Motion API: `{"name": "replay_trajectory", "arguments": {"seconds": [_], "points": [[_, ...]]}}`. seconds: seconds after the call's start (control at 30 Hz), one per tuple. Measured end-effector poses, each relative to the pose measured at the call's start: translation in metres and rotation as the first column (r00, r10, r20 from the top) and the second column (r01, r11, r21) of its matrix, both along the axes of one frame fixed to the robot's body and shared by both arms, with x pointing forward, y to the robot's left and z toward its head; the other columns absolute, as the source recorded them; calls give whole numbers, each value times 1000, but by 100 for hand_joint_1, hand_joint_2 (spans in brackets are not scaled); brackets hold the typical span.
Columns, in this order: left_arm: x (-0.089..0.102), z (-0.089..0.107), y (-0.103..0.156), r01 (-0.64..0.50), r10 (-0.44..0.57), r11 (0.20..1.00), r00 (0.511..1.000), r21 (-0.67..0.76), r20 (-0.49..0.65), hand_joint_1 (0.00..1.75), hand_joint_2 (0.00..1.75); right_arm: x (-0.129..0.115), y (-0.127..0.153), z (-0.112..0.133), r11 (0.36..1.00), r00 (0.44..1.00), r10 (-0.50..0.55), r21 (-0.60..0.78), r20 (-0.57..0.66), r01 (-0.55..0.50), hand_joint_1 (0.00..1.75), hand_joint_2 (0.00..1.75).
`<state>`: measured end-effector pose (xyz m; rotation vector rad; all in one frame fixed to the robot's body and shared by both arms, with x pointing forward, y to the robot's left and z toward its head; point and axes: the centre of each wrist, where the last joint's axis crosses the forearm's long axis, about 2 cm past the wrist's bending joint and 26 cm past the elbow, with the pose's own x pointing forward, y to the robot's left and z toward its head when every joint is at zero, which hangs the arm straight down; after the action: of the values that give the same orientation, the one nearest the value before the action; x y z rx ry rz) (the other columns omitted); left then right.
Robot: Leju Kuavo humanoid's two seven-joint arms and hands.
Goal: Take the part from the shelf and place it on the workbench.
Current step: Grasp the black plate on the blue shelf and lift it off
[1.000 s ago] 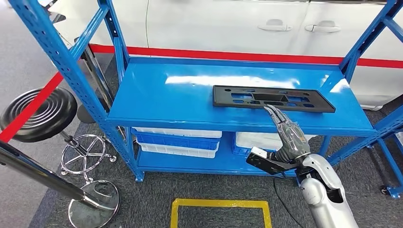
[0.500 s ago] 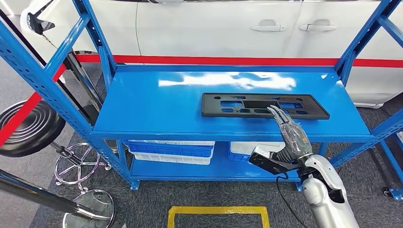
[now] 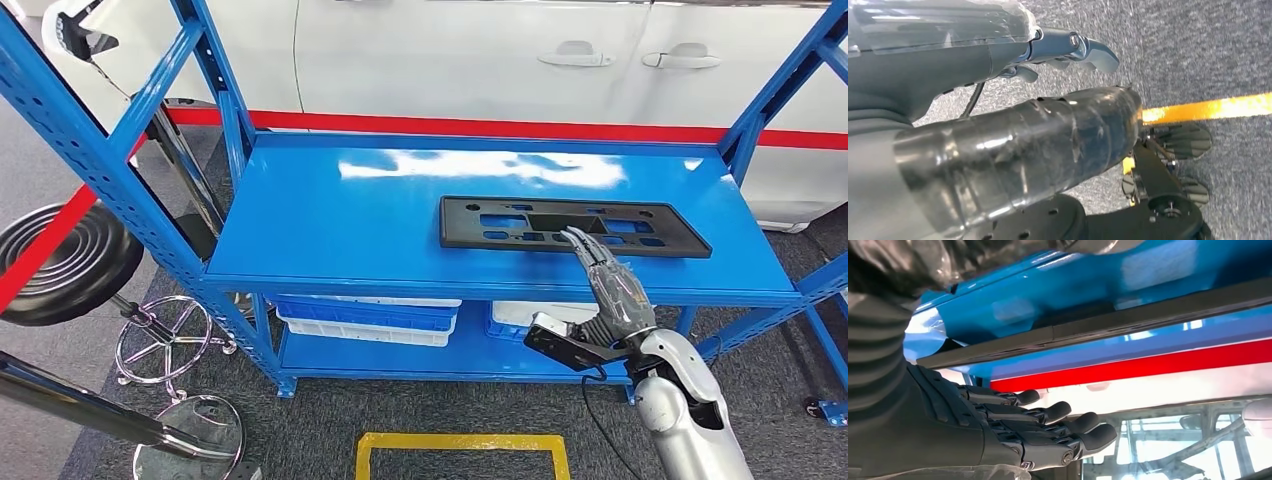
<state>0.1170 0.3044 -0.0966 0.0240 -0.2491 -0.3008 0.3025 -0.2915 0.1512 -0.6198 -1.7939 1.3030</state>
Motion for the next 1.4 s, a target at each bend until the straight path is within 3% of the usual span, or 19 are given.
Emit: {"name": "replay_trajectory", "arguments": {"seconds": [0.37, 0.63, 0.83, 1.4], "points": [[2, 0, 0, 8, -8, 1000, 1000, 1, 5, 0, 0, 0, 3, -1, 992, 996, -39, -115, 86, 49, 0, 175], [2, 1, -1, 14, -14, 1000, 1000, -3, 5, 0, 0, 3, 20, 3, 988, 990, -32, -144, 138, 52, 0, 175], [8, 2, -2, 27, -27, 1000, 1000, 2, 2, 0, 0, 19, 39, 15, 981, 985, -51, -177, 163, 80, 0, 175], [23, 6, -13, 43, -43, 999, 999, -10, 3, 0, 0, 41, 63, 3, 975, 993, -45, -211, 110, 67, 0, 175]]}}
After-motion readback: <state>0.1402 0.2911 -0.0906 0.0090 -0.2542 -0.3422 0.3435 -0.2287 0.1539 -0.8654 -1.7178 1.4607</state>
